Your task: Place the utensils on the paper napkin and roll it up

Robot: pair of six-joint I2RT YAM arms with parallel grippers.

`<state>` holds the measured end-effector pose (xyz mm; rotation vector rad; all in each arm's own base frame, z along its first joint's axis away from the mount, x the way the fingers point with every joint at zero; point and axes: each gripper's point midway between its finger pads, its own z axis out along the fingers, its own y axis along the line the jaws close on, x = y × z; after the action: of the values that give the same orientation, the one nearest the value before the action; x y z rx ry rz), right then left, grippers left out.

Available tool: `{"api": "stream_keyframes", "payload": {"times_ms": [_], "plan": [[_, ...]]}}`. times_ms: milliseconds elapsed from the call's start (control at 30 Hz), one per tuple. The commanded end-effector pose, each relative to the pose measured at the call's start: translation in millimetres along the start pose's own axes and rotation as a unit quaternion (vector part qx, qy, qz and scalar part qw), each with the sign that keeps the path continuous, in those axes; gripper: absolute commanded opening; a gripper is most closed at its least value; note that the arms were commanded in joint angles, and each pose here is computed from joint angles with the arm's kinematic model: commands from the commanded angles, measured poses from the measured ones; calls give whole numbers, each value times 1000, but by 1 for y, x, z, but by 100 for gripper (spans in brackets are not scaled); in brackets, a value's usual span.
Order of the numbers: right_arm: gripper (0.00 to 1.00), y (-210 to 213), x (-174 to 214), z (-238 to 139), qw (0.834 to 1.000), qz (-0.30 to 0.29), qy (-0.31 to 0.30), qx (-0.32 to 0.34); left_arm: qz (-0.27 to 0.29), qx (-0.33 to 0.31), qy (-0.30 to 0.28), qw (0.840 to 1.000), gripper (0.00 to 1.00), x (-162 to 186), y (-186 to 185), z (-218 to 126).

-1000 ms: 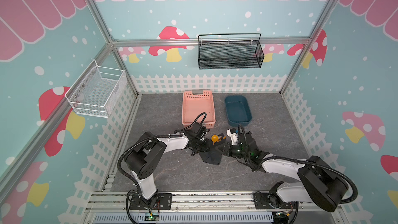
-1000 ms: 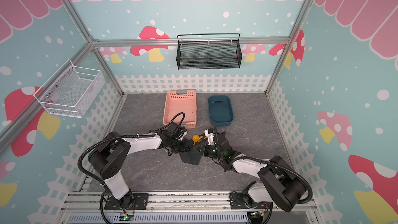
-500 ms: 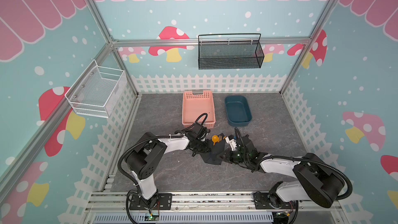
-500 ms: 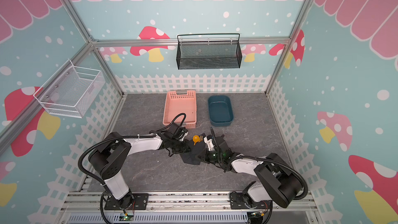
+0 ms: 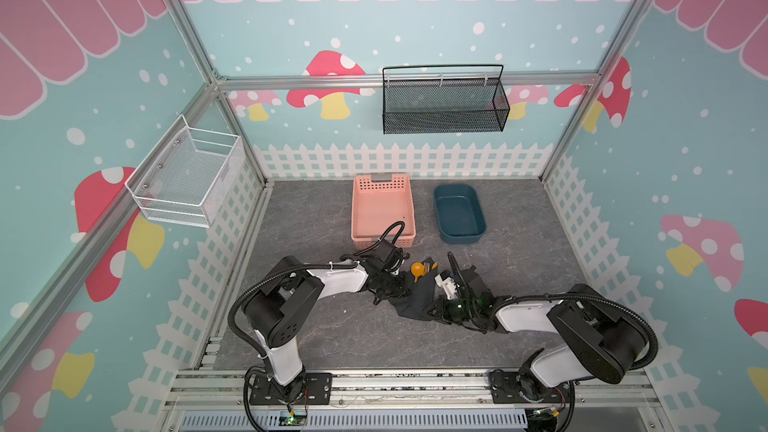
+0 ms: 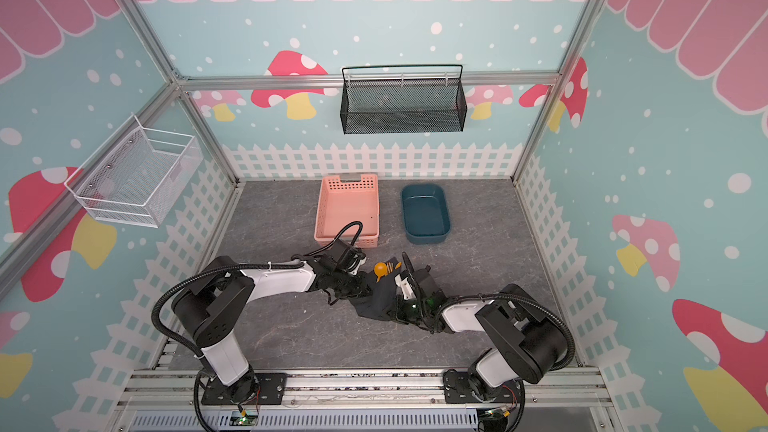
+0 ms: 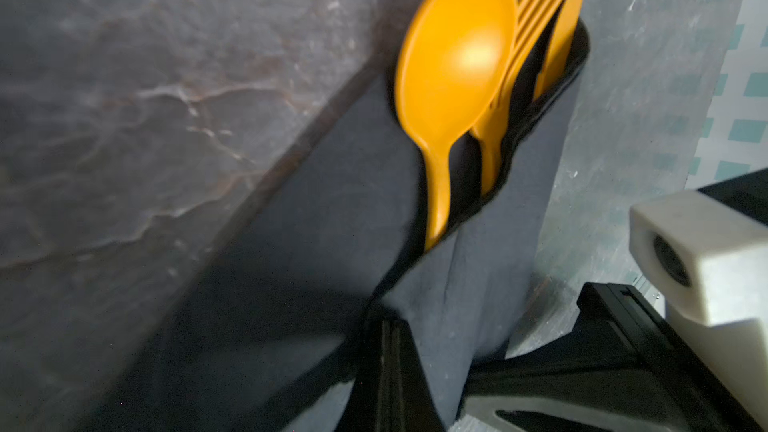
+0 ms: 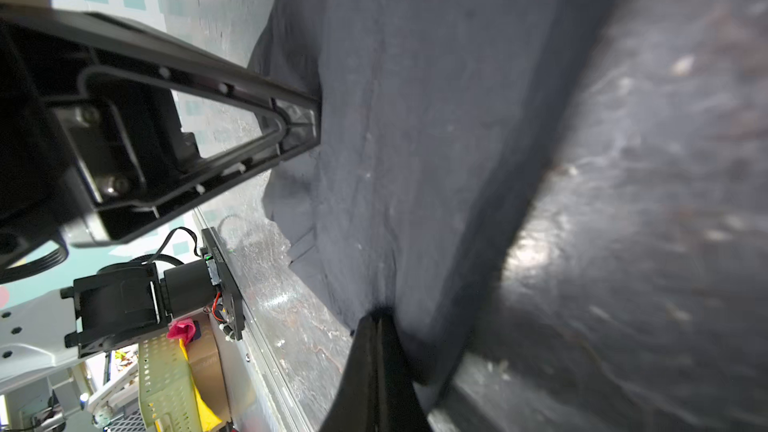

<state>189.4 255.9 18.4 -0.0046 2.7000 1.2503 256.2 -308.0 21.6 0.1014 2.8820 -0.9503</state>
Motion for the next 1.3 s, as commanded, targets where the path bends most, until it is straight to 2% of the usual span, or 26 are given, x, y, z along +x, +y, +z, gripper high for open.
{"api": "stream_keyframes", "payload": {"times_ms": [0, 300, 467, 600, 933, 1267], "plan": [[4, -34, 16, -7, 997, 25, 10, 66, -14, -20, 3, 1000, 0, 10, 10, 4], [5, 9, -6, -28, 999, -13, -38, 16, -17, -22, -1, 1000, 0, 9, 10, 5], [5, 22, -13, -29, 999, -23, -42, 3, -17, -22, -2, 1000, 0, 9, 10, 5], [5, 12, -9, -23, 999, -16, -30, 15, -17, -23, -2, 1000, 0, 9, 11, 5], [4, -46, 19, -13, 995, 26, 4, 94, -12, -27, -12, 999, 1, 5, 9, -1], [4, -43, 18, -14, 996, 27, 0, 89, 16, -11, -41, 999, 5, -11, -23, -33]]}}
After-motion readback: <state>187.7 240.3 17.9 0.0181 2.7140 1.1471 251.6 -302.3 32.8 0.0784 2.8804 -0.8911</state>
